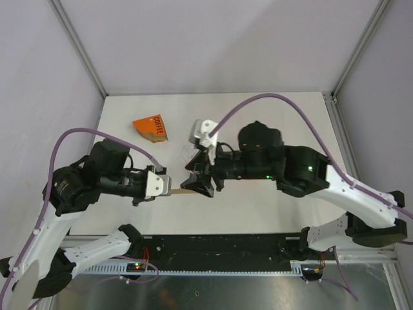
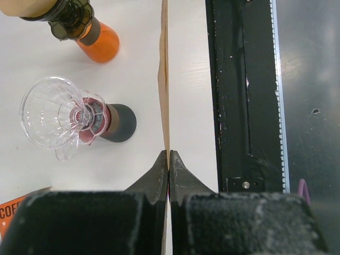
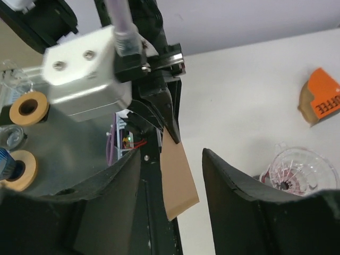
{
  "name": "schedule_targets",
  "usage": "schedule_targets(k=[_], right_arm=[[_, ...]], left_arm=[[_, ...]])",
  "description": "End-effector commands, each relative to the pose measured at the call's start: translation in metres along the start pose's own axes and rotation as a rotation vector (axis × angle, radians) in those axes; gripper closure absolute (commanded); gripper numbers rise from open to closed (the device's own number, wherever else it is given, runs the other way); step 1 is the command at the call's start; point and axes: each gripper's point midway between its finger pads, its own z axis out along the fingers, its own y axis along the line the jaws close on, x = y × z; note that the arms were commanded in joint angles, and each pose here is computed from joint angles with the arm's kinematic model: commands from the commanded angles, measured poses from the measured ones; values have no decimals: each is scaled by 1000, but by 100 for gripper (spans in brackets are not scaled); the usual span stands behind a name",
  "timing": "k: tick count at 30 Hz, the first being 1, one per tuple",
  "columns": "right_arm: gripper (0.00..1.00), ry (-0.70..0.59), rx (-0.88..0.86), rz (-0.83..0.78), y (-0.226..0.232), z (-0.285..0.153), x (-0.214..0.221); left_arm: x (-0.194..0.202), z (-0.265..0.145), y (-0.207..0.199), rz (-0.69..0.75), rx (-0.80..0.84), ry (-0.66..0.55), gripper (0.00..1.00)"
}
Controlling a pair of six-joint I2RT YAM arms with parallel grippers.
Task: Place the coffee filter in the dripper
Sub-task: Place the coffee filter in the coffee dripper.
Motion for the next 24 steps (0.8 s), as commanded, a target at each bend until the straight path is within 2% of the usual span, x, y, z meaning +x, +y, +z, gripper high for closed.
schedule_targets(k=[1,8,12,14,15,17,19,21,24], right_arm=[[48,84,-29,27,6,10,12],[66,132,-91,46,10,26,20],[84,148,-96,51,9,26,24],[90,145,-97,60,10,25,24],[90,141,-100,65,10,24,23],[75,126,-106,70,11,23,20],[67,111,-115,73,12,21,17],[65,94,-129,74,14,18,13],[74,81,-134,76,15,15,11]], left_arm=[[6,-4,-9,7,26,25,100],[6,-4,-12,13,31,18,100],[5,-5,-13,19,30,15,100],[6,-5,-13,18,32,16,100],[6,-4,-13,19,32,17,100],[7,-4,-13,19,32,19,100],[7,-4,-13,18,32,20,100],[6,-4,-13,18,32,19,100],[6,-4,-13,18,33,18,100]])
